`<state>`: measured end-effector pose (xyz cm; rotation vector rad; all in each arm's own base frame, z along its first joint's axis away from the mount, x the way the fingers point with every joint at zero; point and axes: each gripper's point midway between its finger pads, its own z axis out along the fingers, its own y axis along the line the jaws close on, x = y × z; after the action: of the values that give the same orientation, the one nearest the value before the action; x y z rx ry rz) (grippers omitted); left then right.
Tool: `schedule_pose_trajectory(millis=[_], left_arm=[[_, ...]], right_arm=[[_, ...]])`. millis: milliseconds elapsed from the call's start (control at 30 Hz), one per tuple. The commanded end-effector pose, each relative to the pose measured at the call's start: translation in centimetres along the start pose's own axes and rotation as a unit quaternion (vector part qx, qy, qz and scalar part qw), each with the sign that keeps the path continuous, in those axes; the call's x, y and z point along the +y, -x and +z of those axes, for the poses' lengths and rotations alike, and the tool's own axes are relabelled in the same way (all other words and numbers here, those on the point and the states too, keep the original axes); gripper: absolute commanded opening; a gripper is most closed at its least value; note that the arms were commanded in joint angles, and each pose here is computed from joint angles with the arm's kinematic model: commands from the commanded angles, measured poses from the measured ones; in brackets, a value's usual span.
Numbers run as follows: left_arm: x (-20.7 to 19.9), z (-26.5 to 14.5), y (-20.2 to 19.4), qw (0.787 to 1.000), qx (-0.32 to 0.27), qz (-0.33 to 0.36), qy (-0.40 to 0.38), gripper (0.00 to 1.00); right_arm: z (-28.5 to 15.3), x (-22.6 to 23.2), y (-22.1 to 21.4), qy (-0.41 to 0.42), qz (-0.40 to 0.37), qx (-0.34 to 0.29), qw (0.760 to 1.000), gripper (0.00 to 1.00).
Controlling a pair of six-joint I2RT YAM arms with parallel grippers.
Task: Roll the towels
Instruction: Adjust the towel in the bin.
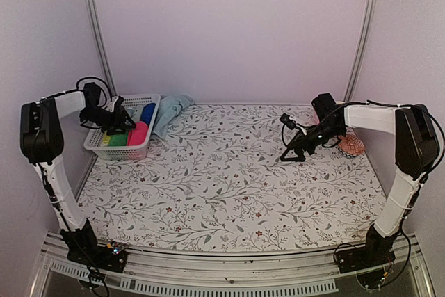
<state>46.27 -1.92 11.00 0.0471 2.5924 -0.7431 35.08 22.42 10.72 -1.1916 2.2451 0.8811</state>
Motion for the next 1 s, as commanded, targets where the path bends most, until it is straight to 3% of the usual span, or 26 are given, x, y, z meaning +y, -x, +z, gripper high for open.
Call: schedule_pose_trajectory(millis=[0,100,167,533,733,967], left_arm=[[-1.4,-2.2,2.8,0.998,-0.054,0.026,0.029,0.61],[-2.1,-1.6,4.0,0.997,-0.067,0.035,0.021,0.36],[-2.4,-0.8,4.4,0.997,-0.062,0.037,0.017,0.25],[2.0,5.8,0.6,0.999,0.009,-0.014,0.052,0.09],[3.8,6.5,-0.8,0.996,0.014,-0.023,0.084,0.1],[2.1,3.2,1.9,0.993,-0.038,-0.004,0.11,0.46]], right_arm=[[-0.9,0.8,1.0,0.002,-0.015,-0.012,1.0,0.99],[-0.9,0.7,1.0,0.002,-0.014,-0.012,1.0,0.99],[-0.8,0.7,0.9,0.002,-0.014,-0.011,1.0,0.99],[-0.7,0.5,0.8,-0.003,-0.014,-0.006,1.0,0.99],[-0.7,0.4,0.7,-0.004,-0.013,-0.006,1.0,0.99],[-0.7,0.4,0.7,-0.007,-0.015,-0.005,1.0,0.99]])
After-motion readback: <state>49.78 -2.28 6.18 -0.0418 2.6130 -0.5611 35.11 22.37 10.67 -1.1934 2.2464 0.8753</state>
